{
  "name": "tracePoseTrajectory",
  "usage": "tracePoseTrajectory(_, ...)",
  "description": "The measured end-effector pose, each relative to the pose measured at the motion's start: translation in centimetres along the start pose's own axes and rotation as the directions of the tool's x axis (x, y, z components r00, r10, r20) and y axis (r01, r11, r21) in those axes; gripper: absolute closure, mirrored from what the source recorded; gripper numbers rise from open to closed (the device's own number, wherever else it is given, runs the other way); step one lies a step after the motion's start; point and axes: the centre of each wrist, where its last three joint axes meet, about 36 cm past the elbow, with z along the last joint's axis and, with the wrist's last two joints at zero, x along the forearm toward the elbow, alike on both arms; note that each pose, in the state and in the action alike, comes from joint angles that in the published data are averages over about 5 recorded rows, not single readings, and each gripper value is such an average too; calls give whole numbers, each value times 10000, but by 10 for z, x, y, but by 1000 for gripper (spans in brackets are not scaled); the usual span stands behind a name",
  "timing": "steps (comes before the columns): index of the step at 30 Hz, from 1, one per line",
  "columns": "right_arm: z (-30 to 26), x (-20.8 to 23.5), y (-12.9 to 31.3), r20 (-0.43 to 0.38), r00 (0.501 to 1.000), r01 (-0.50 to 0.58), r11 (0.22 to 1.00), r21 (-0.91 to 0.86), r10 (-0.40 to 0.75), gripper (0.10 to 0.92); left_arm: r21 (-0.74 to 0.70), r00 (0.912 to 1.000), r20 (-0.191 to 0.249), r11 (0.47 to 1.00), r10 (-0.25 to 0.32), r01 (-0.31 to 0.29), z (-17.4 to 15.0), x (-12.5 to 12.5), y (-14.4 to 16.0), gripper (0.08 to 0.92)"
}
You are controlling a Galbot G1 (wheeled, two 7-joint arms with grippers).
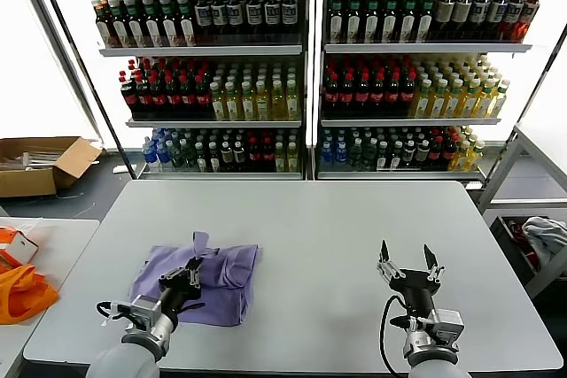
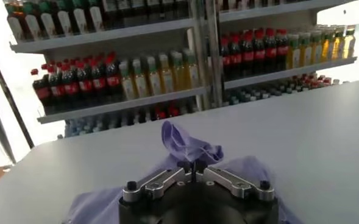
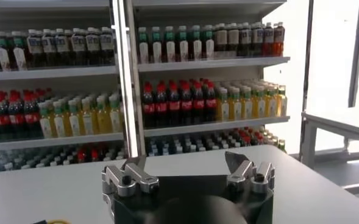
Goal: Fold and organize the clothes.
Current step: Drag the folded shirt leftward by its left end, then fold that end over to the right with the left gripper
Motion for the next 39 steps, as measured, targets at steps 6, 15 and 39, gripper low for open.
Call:
tracePoseTrajectory(6, 4, 3, 2, -115, 9999, -11, 10000, -73, 10, 200, 63, 9992, -31, 9992, 387, -386, 0, -4, -14, 908)
tracePoseTrajectory(15, 9, 4, 0, -254, 9997, -12, 10000, 6, 12, 200, 323, 9985, -238, 9983, 489, -481, 9, -18, -24, 908)
tracePoseTrajectory(39, 18, -2, 6, -419, 9990, 169, 9999, -33, -170, 200, 3855, 9882, 23, 9117, 1532, -1422, -3, -14, -79, 433)
